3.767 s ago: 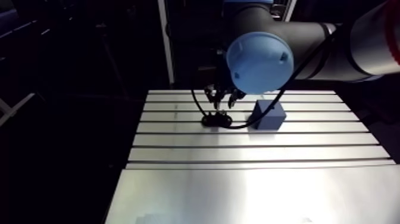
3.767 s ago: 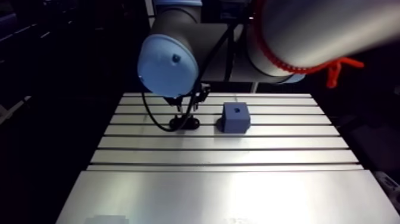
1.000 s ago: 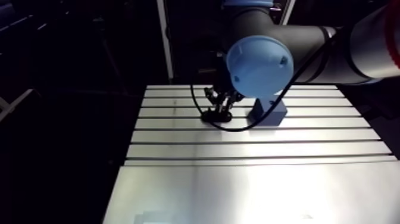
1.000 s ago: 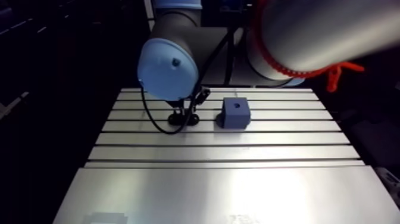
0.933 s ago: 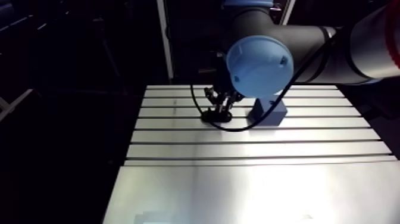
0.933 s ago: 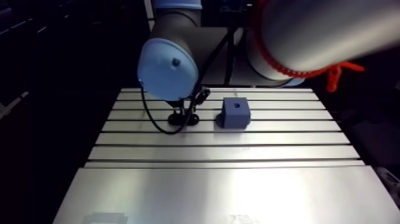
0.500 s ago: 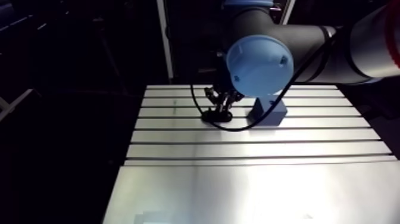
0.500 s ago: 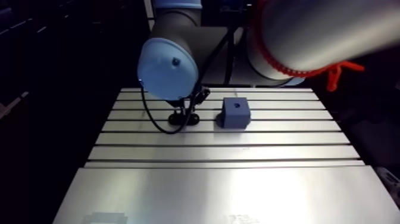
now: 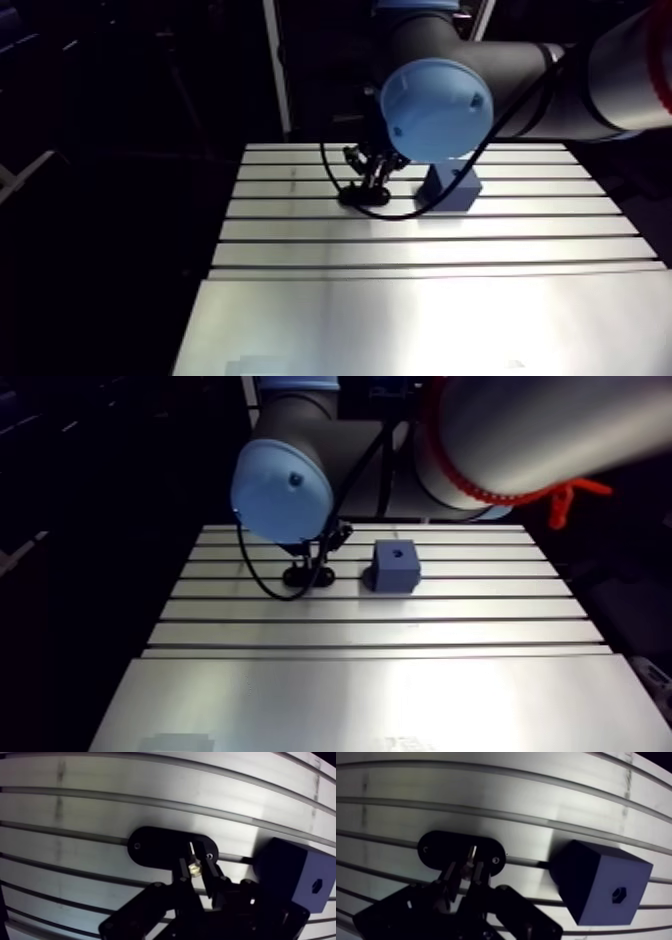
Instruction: Pick up the M10 bolt and insert it into the hex recess until seated.
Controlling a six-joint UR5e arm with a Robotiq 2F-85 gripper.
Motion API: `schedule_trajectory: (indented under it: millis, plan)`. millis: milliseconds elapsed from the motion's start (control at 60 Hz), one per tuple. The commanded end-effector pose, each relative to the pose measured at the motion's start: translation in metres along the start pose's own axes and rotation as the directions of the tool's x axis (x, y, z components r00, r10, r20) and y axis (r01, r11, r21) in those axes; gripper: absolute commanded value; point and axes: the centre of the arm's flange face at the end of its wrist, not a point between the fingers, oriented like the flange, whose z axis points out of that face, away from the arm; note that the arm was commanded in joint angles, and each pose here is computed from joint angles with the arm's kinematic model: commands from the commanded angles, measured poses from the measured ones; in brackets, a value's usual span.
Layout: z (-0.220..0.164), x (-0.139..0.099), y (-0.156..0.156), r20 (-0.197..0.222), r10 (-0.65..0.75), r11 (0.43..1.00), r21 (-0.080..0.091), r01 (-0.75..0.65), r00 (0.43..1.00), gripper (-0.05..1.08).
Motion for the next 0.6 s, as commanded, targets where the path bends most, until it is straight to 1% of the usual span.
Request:
schedule_trajectory:
  millis: [17,150,200,367,450,517,550,600]
  plan:
    - [-0.007,0.003,0.001,-0.015,0.001,1.000,0.000,-0.001,1.000,0.77]
    - [-0.011,0.006,0.000,-0.023,-0.002,1.000,0.003,0.002,1.000,0.77]
    - [-0.016,0.009,0.000,-0.032,-0.003,1.000,0.005,0.003,0.999,0.77]
    - [-0.027,0.014,-0.001,-0.042,-0.007,1.000,0.003,0.007,0.999,0.77]
    - [-0.041,0.019,-0.001,-0.048,-0.007,1.000,0.003,0.007,0.999,0.77]
    - [-0.046,0.022,0.000,-0.033,-0.012,1.000,0.006,0.012,0.999,0.77]
    - [-0.054,0.024,0.001,-0.018,-0.044,0.999,0.009,0.044,0.999,0.77]
    - [-0.060,0.026,0.002,-0.017,-0.062,0.998,0.009,0.062,0.998,0.77]
